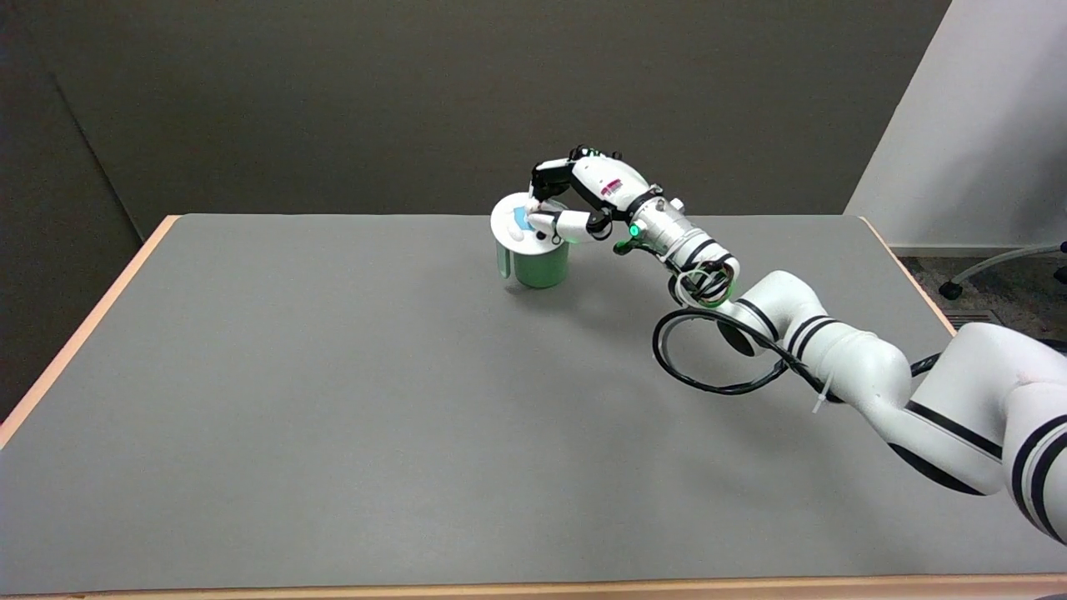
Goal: Place the white cup lid onto the cup.
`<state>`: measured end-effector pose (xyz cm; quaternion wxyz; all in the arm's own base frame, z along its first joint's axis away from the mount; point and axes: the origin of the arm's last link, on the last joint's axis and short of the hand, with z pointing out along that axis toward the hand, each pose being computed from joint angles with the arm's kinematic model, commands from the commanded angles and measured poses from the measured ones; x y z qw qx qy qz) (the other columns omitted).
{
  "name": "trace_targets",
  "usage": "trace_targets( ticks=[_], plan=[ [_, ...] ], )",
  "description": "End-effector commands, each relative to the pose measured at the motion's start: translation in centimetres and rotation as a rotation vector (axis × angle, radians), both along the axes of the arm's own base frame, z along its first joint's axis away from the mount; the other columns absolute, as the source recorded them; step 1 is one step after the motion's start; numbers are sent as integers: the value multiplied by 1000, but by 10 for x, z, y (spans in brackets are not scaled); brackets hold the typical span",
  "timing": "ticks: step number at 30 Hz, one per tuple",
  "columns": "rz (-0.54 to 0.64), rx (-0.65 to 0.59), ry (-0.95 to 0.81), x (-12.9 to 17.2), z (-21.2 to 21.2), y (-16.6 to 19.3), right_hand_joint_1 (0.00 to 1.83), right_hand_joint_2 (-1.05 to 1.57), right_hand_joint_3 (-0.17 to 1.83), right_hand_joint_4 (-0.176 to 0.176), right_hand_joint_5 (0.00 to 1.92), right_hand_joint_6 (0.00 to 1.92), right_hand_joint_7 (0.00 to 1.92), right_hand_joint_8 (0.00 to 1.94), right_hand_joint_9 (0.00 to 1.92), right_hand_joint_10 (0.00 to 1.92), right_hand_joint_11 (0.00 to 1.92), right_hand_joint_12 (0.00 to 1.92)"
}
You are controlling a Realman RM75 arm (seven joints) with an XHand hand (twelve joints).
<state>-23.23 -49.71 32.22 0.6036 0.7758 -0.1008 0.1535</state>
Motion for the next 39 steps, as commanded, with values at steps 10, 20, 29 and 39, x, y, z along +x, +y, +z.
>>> trace_targets(
  ticks=[10, 20, 29, 39],
  plan=[
    [22, -21, -8, 11, 7, -5, 882, 1154, 219, 176, 703, 1404, 725, 450, 585, 549, 108, 1077],
    [15, -29, -5, 10, 9, -6, 882, 1154, 219, 176, 703, 1403, 726, 449, 584, 549, 109, 1072],
    [10, -37, -4, 10, 11, -7, 881, 1155, 218, 176, 702, 1405, 726, 446, 583, 549, 111, 1064],
    [-1, -37, 1, 6, 10, -6, 880, 1156, 217, 176, 700, 1407, 725, 443, 581, 544, 114, 1056]
  ],
)
